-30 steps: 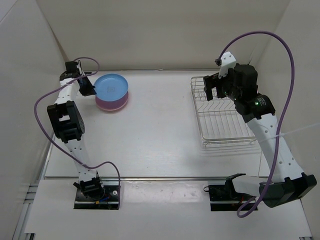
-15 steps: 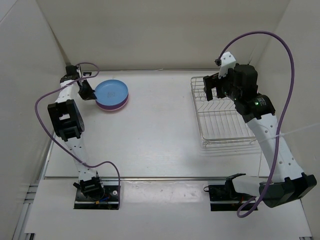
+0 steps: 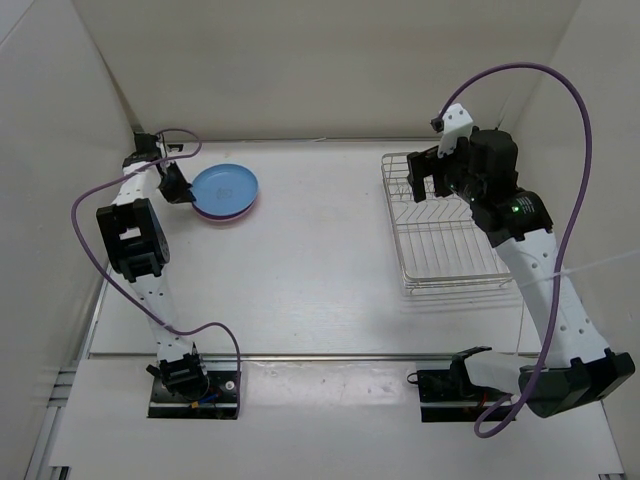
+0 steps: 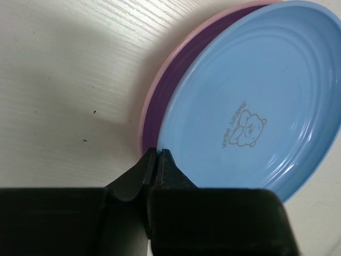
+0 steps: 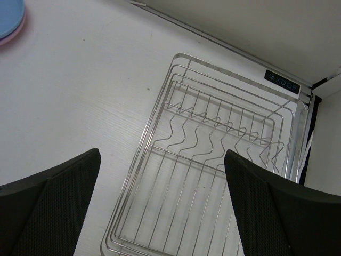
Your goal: Unload the plates from the dish rack
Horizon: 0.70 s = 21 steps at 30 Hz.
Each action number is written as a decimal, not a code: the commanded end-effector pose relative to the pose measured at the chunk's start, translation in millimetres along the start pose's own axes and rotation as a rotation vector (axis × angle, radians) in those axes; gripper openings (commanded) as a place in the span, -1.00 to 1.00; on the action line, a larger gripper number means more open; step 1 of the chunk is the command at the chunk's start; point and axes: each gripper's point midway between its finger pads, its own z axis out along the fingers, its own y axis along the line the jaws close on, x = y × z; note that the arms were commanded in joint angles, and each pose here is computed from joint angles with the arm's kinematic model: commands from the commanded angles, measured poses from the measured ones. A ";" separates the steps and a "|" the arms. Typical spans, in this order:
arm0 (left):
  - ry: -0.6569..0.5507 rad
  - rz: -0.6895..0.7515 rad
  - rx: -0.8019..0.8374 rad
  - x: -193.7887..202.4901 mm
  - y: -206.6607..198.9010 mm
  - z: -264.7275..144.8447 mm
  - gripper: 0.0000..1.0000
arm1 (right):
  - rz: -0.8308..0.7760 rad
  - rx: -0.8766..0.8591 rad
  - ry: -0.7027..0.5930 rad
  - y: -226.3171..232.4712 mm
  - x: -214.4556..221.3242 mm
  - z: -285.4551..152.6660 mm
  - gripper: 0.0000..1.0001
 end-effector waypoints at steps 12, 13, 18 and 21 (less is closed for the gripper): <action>-0.051 0.035 0.029 -11.3 -12.1 -22.2 0.34 | -0.011 -0.003 -0.047 -1.3 -7.4 -7.1 1.00; -0.067 0.038 0.034 -15.1 -15.0 -29.1 0.67 | -0.008 0.006 -0.046 -4.5 -6.7 -7.3 1.00; -0.199 0.119 0.043 -47.0 -28.9 -91.8 1.00 | 0.022 0.052 -0.057 -18.8 -11.9 -11.5 1.00; -0.277 0.186 0.042 -51.1 -38.6 -148.6 1.00 | 0.075 0.200 -0.031 -56.9 -8.2 -15.3 1.00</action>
